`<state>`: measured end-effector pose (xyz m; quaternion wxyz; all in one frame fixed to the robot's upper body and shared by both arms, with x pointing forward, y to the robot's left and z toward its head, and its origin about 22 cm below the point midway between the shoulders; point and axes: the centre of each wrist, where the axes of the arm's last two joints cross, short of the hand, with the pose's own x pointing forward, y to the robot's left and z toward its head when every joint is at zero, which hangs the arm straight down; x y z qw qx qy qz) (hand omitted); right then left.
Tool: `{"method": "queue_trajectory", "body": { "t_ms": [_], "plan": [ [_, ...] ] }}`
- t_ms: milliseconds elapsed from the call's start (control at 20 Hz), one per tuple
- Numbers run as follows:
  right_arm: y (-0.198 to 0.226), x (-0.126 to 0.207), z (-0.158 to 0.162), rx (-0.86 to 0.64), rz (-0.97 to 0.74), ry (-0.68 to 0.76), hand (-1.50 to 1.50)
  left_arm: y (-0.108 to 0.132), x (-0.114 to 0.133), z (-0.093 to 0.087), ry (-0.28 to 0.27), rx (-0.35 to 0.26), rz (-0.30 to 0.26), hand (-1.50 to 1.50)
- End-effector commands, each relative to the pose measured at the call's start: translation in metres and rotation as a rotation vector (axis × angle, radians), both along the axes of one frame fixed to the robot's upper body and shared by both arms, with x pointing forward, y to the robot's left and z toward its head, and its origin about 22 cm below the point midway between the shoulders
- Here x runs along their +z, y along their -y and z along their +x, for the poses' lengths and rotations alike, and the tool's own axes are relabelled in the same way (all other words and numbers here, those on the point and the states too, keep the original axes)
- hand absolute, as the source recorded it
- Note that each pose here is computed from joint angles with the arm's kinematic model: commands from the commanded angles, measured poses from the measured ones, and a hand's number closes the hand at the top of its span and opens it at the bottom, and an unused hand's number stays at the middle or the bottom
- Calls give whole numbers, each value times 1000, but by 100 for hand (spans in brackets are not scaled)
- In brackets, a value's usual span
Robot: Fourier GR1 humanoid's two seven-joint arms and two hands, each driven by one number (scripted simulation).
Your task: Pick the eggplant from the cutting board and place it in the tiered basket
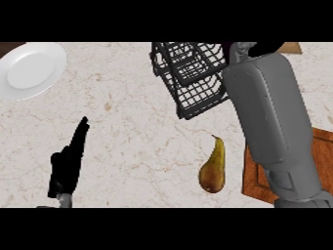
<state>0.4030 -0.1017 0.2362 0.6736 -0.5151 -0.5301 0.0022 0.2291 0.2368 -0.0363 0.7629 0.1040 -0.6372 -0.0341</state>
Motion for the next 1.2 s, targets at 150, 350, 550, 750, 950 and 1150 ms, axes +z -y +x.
{"method": "queue_trajectory", "body": {
  "t_ms": [150, 350, 550, 750, 950, 1150],
  "plan": [
    [-4, 4, -4, -99, 311, 270, -150, 1, -1, 0, -60, 9, -7, 0],
    [-3, 7, -4, -164, 227, 456, -150, -4, -17, -6, -71, 44, -2, 0],
    [20, 10, -16, -337, 167, 511, -150, -3, -23, -24, -84, 95, -2, 0],
    [36, 35, -43, -430, 215, 559, -150, -8, -24, -23, -112, 98, -1, 0],
    [53, 36, -81, -462, 226, 578, -150, -27, -21, -29, -118, 125, -4, 0],
    [64, 27, -119, -453, 223, 558, -150, -20, -25, -32, -129, 138, -18, 0]
  ]
}}
